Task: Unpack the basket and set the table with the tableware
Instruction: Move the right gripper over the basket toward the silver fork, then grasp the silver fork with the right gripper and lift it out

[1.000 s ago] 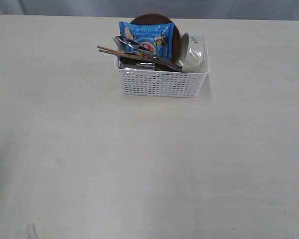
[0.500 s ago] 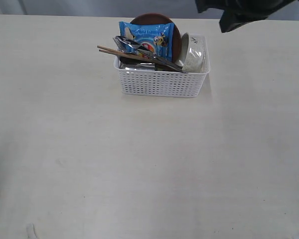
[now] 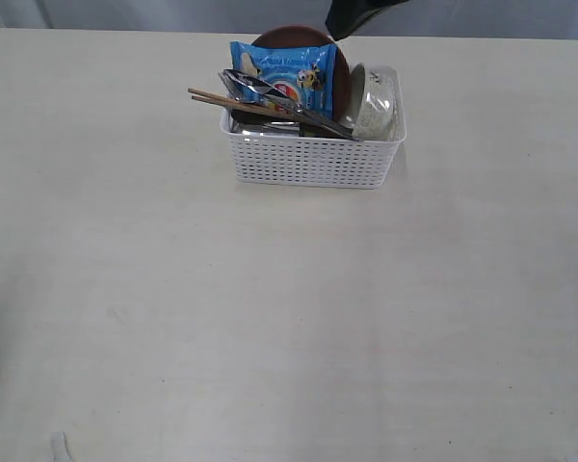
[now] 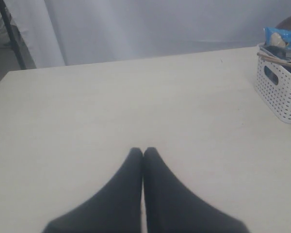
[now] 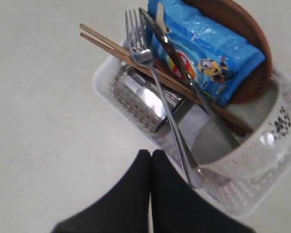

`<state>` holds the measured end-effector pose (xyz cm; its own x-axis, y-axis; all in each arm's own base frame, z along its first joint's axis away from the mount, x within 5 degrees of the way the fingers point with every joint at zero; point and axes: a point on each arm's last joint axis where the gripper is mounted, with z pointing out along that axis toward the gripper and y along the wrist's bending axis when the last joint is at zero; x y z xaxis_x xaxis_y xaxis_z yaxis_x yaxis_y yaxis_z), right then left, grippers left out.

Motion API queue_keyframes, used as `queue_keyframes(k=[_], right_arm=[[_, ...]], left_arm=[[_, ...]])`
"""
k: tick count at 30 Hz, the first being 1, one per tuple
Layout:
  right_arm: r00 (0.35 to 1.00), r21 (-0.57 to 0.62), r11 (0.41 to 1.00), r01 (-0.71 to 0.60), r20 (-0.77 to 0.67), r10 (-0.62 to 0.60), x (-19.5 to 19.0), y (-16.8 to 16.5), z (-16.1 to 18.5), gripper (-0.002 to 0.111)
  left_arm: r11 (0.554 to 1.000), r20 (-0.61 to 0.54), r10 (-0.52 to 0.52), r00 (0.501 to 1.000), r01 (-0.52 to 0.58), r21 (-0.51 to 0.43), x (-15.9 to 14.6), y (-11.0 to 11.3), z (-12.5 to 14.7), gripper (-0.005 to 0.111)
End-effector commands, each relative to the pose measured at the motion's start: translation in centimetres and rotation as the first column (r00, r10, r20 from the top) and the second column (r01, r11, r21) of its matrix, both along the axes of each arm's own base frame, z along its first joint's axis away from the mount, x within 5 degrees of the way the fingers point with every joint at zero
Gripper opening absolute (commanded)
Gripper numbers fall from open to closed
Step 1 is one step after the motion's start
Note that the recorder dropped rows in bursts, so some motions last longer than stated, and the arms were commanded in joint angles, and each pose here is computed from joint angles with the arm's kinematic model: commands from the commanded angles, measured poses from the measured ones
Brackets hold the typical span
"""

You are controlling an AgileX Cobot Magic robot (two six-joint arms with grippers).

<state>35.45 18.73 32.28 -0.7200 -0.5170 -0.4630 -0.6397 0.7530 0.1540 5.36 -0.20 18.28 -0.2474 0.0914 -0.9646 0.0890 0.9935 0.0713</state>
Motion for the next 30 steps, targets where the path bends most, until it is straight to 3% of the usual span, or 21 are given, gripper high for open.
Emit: queue_keyframes(k=[1, 11, 16, 22, 24, 30], right_arm=[[0.993, -0.030, 0.995, -0.097, -0.072, 0.095, 2.0, 2.0, -2.1, 0.000], [0.977, -0.067, 0.981, -0.182, -0.124, 0.173, 4.2, 3.7, -7.4, 0.000], [0.965, 0.028, 0.971, -0.236, -0.111, 0.237, 4.4, 4.7, -8.2, 0.000], [0.970, -0.003, 0.974, -0.225, -0.093, 0.224, 5.3, 4.0, -9.0, 0.000], [0.974, 0.013, 0.978, -0.206, -0.093, 0.207, 5.6, 3.5, -9.0, 0.005], [0.981, 0.074, 0.985, -0.157, -0.099, 0.164, 6.5, 2.2, -8.8, 0.043]], left_arm=[[1.000, 0.000, -0.004, 1.000, 0.004, 0.001, 0.0, 0.0, -0.1, 0.000], [1.000, 0.000, -0.004, 1.000, 0.004, 0.001, 0.0, 0.0, -0.1, 0.000], [1.000, 0.000, -0.004, 1.000, 0.004, 0.001, 0.0, 0.0, -0.1, 0.000], [1.000, 0.000, -0.004, 1.000, 0.004, 0.001, 0.0, 0.0, -0.1, 0.000], [1.000, 0.000, -0.004, 1.000, 0.004, 0.001, 0.0, 0.0, -0.1, 0.000], [1.000, 0.000, -0.004, 1.000, 0.004, 0.001, 0.0, 0.0, -0.1, 0.000]])
